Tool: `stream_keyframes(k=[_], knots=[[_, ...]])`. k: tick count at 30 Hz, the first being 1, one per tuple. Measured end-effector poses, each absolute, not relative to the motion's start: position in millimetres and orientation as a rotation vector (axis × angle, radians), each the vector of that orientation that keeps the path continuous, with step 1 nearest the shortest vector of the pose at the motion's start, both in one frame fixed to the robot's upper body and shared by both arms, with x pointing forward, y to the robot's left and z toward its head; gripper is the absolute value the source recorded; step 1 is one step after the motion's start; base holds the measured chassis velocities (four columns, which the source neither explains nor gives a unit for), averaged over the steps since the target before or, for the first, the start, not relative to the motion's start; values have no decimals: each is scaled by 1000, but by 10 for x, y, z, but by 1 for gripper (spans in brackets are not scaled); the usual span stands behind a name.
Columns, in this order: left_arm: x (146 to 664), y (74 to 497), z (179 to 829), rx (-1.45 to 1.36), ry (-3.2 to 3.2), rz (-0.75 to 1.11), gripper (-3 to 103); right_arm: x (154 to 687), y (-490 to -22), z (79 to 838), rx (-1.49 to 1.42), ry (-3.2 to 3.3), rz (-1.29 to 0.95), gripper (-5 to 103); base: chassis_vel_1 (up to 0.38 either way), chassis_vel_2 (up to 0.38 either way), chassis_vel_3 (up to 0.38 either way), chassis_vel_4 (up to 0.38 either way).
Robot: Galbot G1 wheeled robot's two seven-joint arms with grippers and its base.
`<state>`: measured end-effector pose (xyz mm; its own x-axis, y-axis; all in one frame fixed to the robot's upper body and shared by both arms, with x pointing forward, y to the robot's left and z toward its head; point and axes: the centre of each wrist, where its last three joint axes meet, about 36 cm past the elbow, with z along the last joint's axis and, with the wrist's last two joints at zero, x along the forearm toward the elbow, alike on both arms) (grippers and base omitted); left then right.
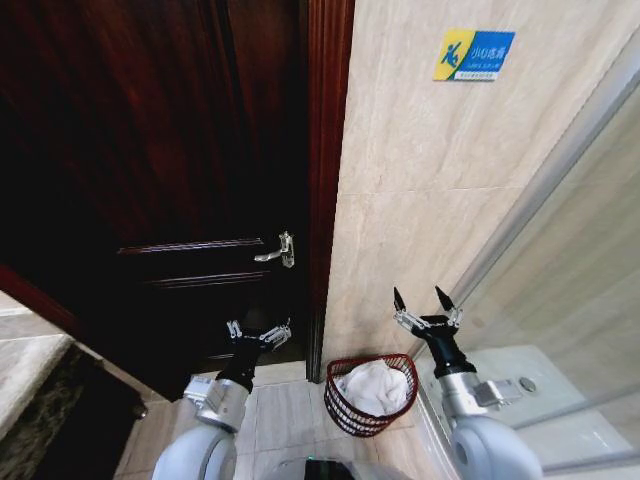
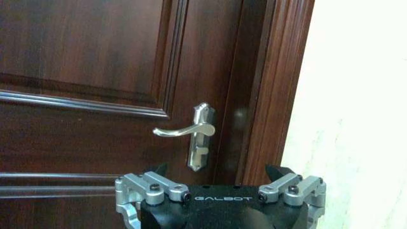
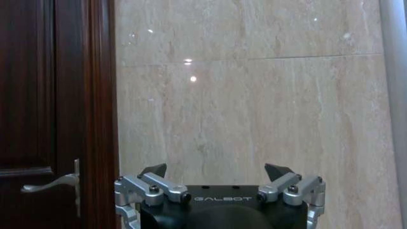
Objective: Discard the used towel into the hamper.
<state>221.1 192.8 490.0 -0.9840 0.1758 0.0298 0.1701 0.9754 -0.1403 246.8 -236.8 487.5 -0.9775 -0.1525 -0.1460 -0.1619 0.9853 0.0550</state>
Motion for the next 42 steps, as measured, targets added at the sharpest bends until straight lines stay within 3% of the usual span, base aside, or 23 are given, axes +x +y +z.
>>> stream_keyframes(k=[42], knots=[[2211, 1928, 4900, -270, -3080, 213, 100, 2377, -2365, 4721, -234, 3015, 65, 100, 0, 0, 0, 0]])
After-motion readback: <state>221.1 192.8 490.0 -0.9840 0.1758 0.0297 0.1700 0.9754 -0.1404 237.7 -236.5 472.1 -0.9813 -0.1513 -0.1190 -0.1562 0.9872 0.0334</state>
